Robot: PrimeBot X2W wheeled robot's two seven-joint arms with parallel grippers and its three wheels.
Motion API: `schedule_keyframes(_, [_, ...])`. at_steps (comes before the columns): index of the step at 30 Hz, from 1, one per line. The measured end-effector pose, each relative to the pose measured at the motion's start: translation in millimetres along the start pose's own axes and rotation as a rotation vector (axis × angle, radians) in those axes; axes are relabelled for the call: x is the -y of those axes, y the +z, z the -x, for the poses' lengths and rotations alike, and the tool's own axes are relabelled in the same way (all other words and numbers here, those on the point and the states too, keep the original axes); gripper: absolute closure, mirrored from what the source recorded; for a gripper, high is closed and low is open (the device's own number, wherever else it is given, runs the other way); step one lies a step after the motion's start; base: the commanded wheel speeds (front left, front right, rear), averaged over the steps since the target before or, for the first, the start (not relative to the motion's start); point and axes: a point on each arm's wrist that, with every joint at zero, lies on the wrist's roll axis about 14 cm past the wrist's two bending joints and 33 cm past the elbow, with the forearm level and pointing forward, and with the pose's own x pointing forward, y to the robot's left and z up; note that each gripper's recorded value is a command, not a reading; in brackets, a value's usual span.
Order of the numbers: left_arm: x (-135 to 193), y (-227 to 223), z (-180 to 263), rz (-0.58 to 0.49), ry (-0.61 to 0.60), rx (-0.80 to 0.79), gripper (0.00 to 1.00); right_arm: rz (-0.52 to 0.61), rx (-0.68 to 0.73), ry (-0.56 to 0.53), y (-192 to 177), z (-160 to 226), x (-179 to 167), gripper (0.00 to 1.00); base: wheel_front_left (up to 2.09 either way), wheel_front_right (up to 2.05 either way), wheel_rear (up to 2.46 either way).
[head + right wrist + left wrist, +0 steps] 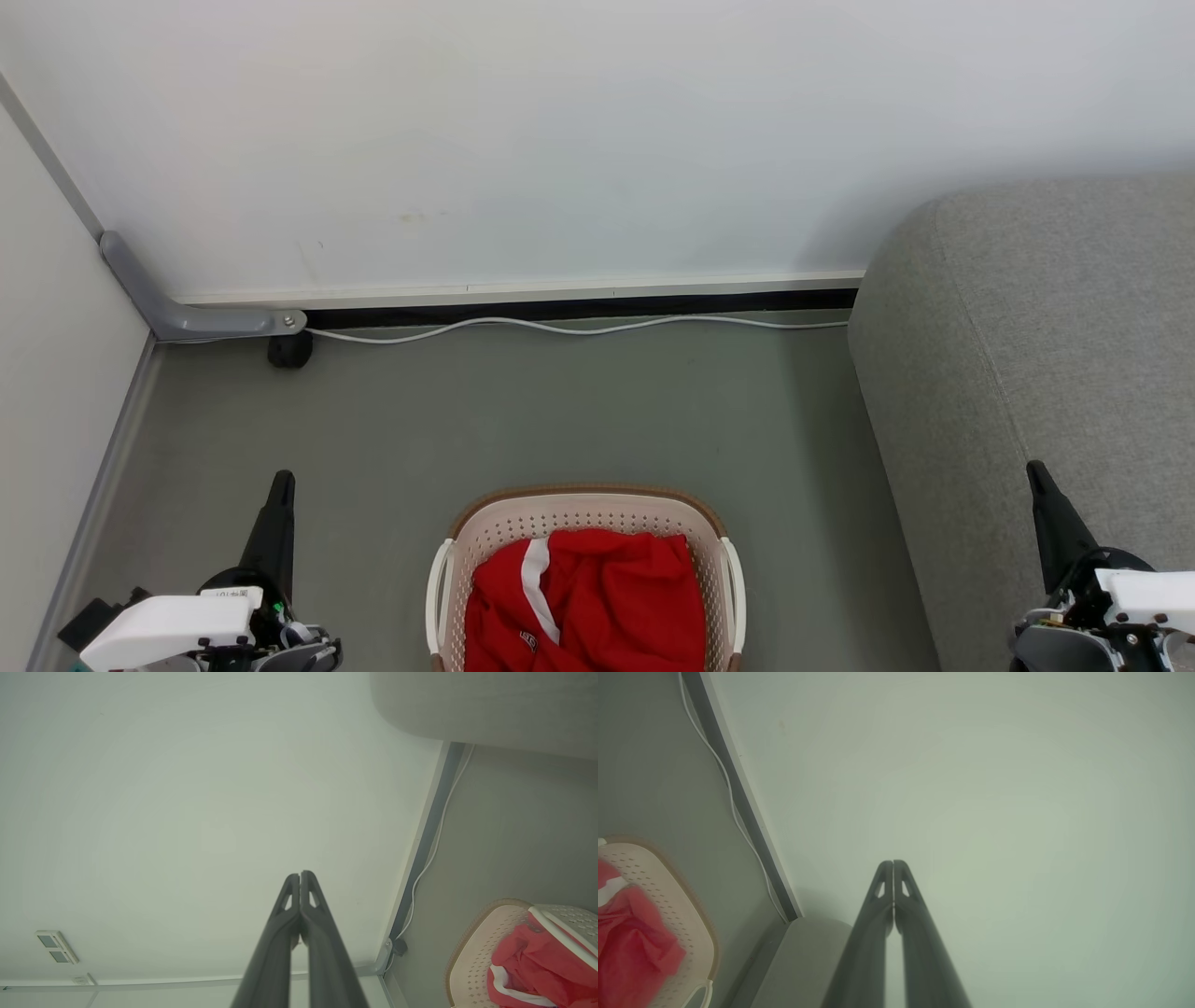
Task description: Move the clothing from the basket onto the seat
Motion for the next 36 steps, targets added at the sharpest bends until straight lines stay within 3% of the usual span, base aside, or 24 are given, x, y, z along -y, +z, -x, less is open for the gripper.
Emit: schedule_keyframes(36, [0.0, 0.0, 0.0, 0.000, 0.000, 0.000, 1.00, 0.000, 0.000, 0.000, 0.0, 0.0, 0.0, 1.00, 0.00, 0.00, 0.00])
